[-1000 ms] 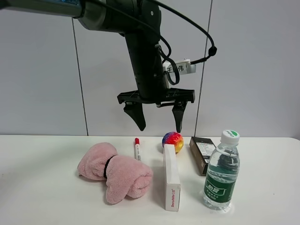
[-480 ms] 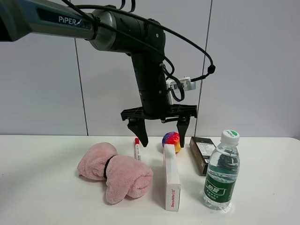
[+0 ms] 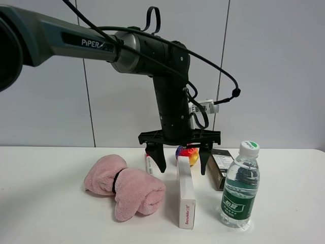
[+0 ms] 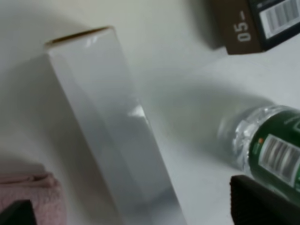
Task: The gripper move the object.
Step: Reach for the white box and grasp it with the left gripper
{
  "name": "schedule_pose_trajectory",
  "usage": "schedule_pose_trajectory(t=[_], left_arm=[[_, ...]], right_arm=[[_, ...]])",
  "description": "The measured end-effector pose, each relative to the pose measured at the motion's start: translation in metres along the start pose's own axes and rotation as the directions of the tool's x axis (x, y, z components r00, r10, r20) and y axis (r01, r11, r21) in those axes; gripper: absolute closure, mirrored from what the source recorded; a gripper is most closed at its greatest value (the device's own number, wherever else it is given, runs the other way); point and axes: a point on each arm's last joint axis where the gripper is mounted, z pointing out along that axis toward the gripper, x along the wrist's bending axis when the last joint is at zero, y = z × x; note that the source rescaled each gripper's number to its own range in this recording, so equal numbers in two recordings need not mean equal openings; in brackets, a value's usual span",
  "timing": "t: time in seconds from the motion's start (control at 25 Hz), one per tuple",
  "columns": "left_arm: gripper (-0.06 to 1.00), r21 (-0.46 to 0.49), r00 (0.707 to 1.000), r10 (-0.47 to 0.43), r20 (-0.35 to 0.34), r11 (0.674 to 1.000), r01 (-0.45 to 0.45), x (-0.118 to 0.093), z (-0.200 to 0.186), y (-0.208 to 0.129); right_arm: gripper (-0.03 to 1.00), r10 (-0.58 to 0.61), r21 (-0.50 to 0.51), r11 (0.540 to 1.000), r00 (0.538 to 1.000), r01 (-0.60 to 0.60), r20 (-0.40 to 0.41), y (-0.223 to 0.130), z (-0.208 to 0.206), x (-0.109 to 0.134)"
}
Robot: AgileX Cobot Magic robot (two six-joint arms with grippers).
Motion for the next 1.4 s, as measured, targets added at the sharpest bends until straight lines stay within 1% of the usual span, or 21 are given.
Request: schedule_pose_trajectory(t=[0.2, 0.6, 1.04, 1.4], left_arm=[[-0.06, -0.022, 1.0, 0.021, -0.015, 1.0, -0.021, -0.003, 0.007, 0.0], [-0.06, 0.017, 0.998, 0.025, -0.061, 1.0, -0.024, 0.004, 0.035, -0.002], [-0.06, -0.021, 0.997, 0.037, -0.069, 0.999, -0.038, 0.005, 0.036, 0.002], [-0.06, -0.025, 0.997, 0.046, -0.068, 0.999, -0.048, 0.005, 0.038, 0.002]], right_arm=[[-0.03, 0.0, 0.0, 1.0, 1.0, 0.0, 0.0, 0.0, 0.0, 0.0], [-0.03, 0.0, 0.0, 1.0, 1.0, 0.0, 0.0, 0.0, 0.0, 0.0], [-0.03, 0.0, 0.0, 1.0, 1.0, 0.0, 0.0, 0.0, 0.0, 0.0], [-0.03, 0.0, 0.0, 1.0, 1.0, 0.0, 0.0, 0.0, 0.0, 0.0]])
